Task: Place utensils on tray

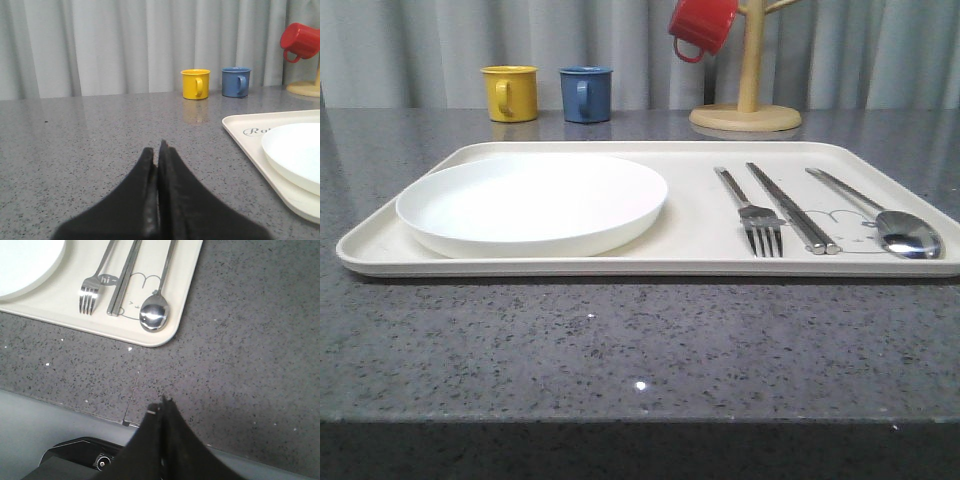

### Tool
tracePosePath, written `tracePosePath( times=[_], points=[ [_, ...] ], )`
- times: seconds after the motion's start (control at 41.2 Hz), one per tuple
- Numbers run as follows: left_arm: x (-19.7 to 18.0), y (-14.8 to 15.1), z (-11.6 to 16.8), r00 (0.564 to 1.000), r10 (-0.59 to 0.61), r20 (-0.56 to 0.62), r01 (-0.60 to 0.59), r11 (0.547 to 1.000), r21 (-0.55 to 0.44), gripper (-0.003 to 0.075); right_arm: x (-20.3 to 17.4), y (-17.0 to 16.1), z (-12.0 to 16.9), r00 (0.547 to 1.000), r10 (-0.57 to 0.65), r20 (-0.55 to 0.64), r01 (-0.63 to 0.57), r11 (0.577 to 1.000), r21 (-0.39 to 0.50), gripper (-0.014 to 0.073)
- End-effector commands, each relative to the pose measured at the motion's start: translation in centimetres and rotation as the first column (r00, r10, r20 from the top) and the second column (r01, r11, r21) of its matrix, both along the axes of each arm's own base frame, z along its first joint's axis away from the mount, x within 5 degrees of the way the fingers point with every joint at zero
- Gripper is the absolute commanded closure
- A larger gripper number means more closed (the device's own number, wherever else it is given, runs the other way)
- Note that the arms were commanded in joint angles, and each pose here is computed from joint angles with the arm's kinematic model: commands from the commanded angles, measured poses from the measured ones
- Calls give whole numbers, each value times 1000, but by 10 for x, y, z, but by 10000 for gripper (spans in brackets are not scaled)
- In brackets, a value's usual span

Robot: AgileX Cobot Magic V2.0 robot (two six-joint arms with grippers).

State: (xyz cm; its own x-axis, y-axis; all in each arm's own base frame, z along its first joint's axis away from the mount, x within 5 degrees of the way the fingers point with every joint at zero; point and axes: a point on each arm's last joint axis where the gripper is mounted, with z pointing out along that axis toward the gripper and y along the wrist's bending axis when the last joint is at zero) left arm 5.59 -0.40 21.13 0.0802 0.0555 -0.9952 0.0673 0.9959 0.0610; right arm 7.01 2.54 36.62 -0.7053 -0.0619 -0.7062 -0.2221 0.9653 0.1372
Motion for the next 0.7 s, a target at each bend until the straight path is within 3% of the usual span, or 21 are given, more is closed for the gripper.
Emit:
tracePosePath(
  times=[0.0, 0.534, 0.68],
  points=[
    [-2, 0, 2, 996, -3, 85, 5, 1000, -26, 740, 2, 0, 11, 997, 2, 77, -3, 1000, 8, 662],
    [-2, 0, 2, 996, -3, 85, 5, 1000, -26, 740, 2, 0, 11, 997, 2, 77, -3, 1000, 8, 662],
    [-2, 0, 2, 996, -3, 85, 5, 1000, -26, 740, -9, -15, -1, 969, -72, 236, 87, 995, -51, 662]
  ],
)
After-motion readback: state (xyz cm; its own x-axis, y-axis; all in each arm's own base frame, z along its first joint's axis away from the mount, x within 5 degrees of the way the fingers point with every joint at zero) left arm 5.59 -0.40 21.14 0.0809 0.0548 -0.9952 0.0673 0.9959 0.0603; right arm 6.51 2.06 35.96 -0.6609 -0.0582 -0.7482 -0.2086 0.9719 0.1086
